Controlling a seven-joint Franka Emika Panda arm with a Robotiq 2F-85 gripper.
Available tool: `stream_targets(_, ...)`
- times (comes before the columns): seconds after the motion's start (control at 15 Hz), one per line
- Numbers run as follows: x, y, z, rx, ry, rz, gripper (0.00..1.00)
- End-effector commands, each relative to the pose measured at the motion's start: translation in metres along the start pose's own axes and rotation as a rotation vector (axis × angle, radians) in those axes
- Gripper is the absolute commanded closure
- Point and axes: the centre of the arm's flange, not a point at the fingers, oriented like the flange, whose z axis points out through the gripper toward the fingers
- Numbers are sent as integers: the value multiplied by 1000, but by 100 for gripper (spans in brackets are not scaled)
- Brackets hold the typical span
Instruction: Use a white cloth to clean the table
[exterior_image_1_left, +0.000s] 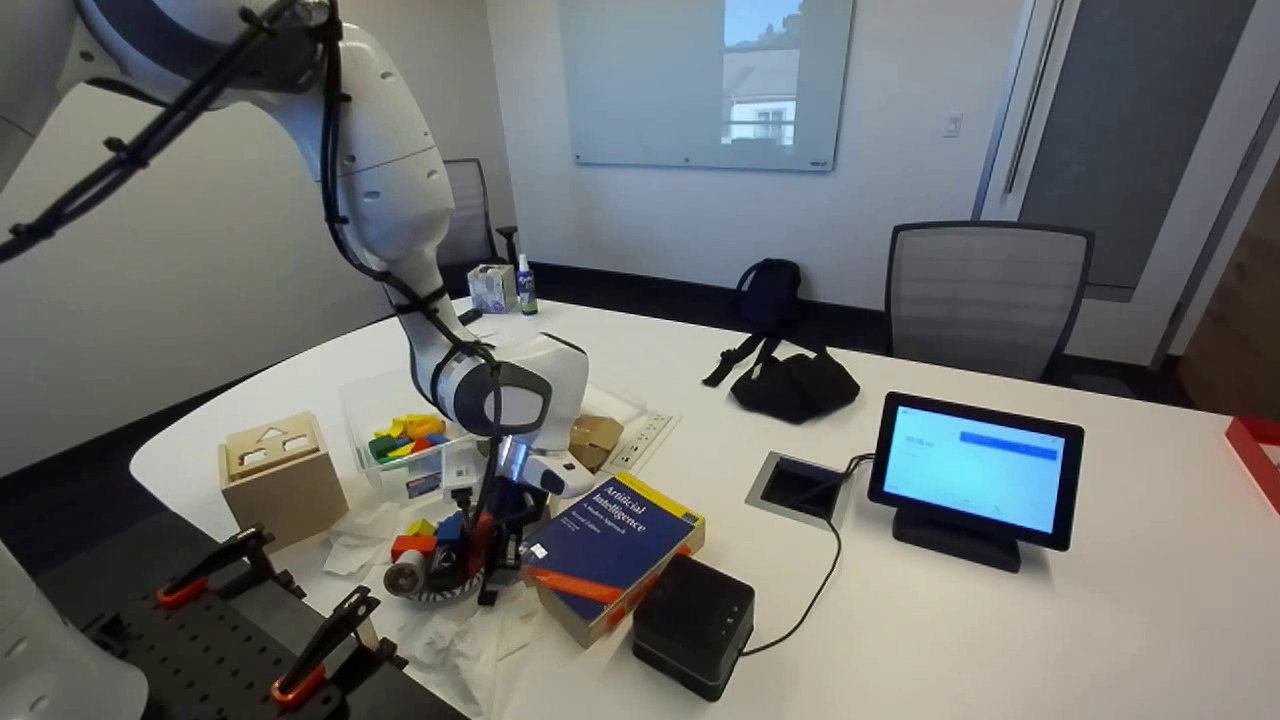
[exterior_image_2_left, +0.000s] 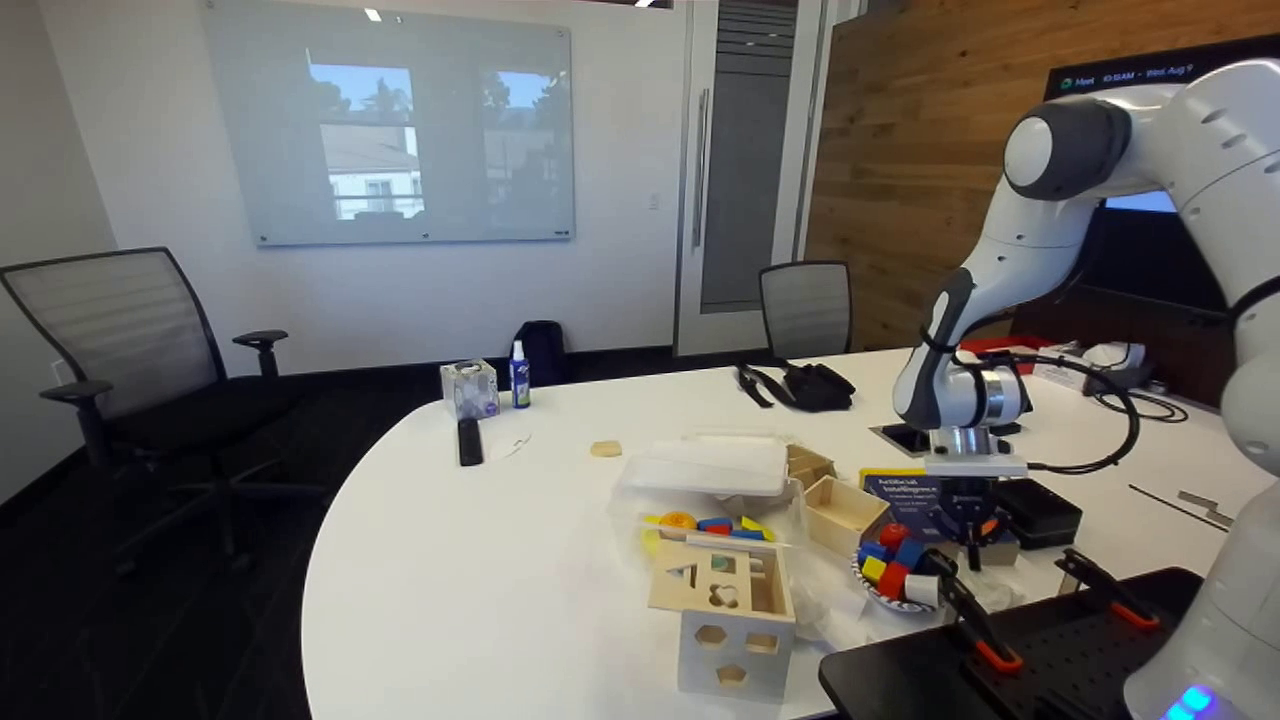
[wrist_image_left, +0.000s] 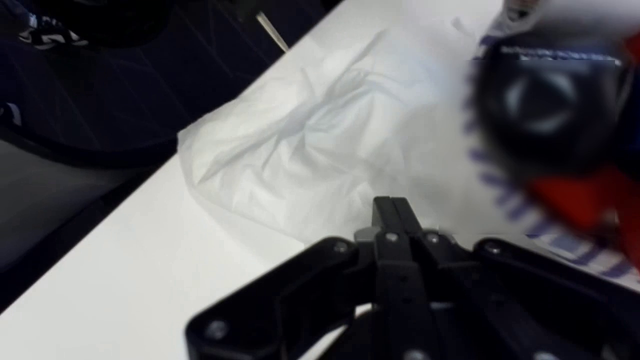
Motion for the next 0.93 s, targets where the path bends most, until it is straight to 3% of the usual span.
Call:
stream_targets(0.0, -7, 34, 14, -23, -118, -17, 100)
stream_targets(0.27, 4, 68, 4, -33, -83, 80, 100)
stream_targets(0.53, 17, 95, -18, -105, 9, 168, 100)
stream_targets(0.87, 25, 97, -41, -153, 106, 228, 100)
